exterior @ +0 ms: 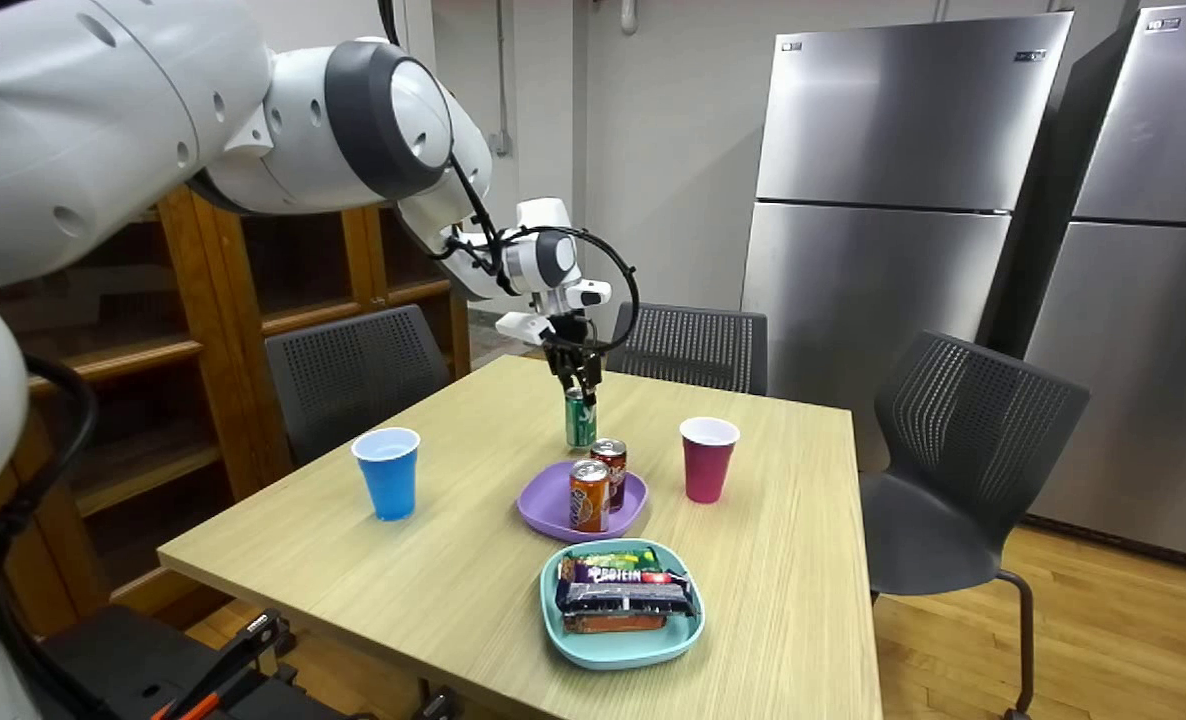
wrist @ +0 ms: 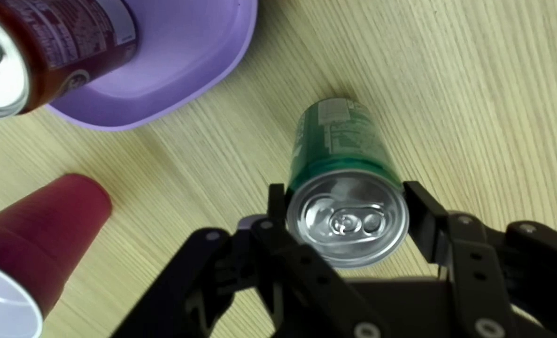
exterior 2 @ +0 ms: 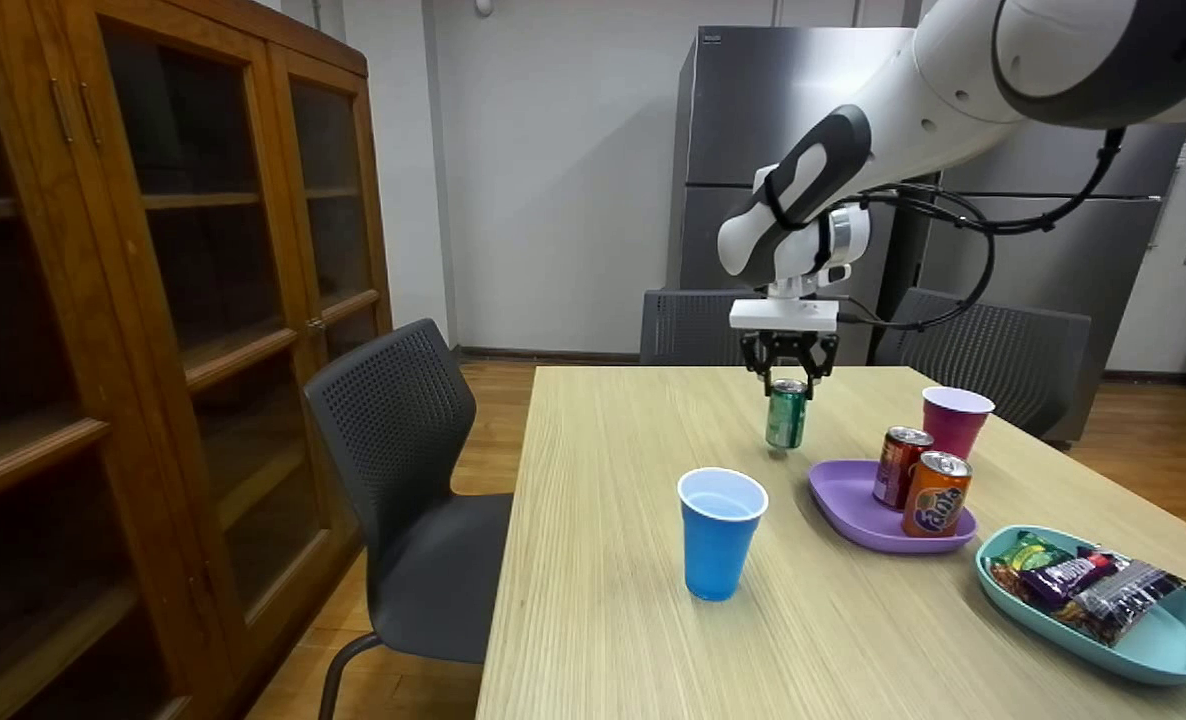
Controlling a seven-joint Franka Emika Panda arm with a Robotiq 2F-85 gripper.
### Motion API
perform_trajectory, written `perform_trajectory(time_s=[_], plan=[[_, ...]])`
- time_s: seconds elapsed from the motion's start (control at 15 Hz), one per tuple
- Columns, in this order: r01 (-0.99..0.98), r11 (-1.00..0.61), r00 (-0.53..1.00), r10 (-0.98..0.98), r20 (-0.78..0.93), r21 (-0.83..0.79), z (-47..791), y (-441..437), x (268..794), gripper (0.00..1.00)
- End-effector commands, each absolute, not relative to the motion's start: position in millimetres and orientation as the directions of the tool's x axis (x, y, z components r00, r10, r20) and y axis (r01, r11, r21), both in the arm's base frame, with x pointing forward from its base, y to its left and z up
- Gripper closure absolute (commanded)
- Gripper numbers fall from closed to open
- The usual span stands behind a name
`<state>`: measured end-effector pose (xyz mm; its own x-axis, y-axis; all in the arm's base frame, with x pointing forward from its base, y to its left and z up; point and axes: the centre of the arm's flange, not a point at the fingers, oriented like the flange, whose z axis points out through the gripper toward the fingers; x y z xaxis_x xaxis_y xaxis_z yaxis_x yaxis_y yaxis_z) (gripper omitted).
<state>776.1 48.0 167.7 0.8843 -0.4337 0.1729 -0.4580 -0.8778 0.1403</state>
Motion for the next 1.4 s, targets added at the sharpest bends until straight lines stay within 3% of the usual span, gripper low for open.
perform_trajectory(time_s=[0.0,1.33], plan=[[-0.473,-0.873,0.876,-0.452,0.169,0.116,202.7,42.7,757.3,0.62],[-0.503,-0.843,0.864,-0.497,0.082,0.190,202.6,24.0,642.7,0.62]])
